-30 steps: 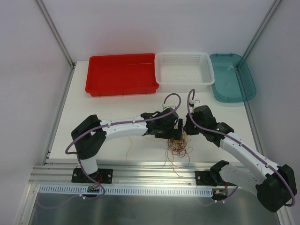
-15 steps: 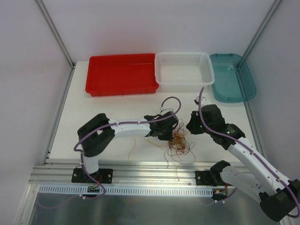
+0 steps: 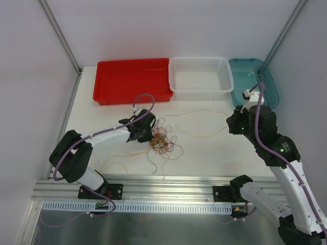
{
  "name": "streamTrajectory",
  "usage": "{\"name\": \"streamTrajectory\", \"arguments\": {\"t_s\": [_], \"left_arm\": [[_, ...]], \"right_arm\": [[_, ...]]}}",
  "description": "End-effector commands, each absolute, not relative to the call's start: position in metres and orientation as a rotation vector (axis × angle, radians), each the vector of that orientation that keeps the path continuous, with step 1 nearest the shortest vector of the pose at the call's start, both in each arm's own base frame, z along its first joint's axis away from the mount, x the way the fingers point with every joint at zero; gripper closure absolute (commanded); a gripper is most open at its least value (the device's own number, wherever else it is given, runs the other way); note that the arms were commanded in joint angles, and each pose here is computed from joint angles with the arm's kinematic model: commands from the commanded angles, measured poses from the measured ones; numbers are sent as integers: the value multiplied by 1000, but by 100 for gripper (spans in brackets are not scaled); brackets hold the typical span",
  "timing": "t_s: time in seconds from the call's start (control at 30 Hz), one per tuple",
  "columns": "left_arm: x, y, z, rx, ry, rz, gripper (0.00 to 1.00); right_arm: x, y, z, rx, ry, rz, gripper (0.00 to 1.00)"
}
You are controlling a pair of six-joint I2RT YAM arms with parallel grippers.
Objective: Untangle the cables
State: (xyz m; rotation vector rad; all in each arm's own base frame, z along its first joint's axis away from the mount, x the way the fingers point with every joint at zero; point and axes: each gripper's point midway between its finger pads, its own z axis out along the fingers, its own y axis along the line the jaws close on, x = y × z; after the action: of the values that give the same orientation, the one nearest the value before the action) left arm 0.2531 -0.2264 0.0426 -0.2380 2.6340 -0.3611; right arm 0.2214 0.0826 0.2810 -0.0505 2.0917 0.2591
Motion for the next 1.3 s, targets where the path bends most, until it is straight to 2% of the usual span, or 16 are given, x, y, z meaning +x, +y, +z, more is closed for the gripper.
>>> {"name": "streamTrajectory", "arguments": {"t_s": [0.0,0.23,0.47,0.6,0.63,0.7,0.83,0.87,0.97,1.13,1.27], "left_arm": [[253,-179,45,-218,2625,-198,100],[267,-126,52,-330,2600,-102,100],[280,-128,75,-302,2564,-169,99],[285,-134,107,-237,2507,-235,82],[284,-134,118,-222,2484,-252,72],[285,-131,137,-171,2455,-250,63],[281,-111,181,-133,2330,-192,38],[280,-106,189,-108,2299,-173,22],[276,-87,219,-78,2184,-111,1],[268,-47,250,-106,2027,60,1],[266,-30,233,-157,1967,139,1]], "right_arm": [[220,58,321,-16,1997,161,99],[215,57,395,-22,1839,214,99],[221,65,394,-53,1858,233,99],[231,75,383,-71,1872,262,99],[234,78,378,-80,1883,268,99],[240,87,378,-99,1882,297,99],[260,94,375,-115,1892,281,99],[266,94,377,-111,1885,269,99],[280,98,379,-116,1890,254,99],[304,125,384,-173,1888,339,99],[330,162,393,-238,1836,485,99]]}}
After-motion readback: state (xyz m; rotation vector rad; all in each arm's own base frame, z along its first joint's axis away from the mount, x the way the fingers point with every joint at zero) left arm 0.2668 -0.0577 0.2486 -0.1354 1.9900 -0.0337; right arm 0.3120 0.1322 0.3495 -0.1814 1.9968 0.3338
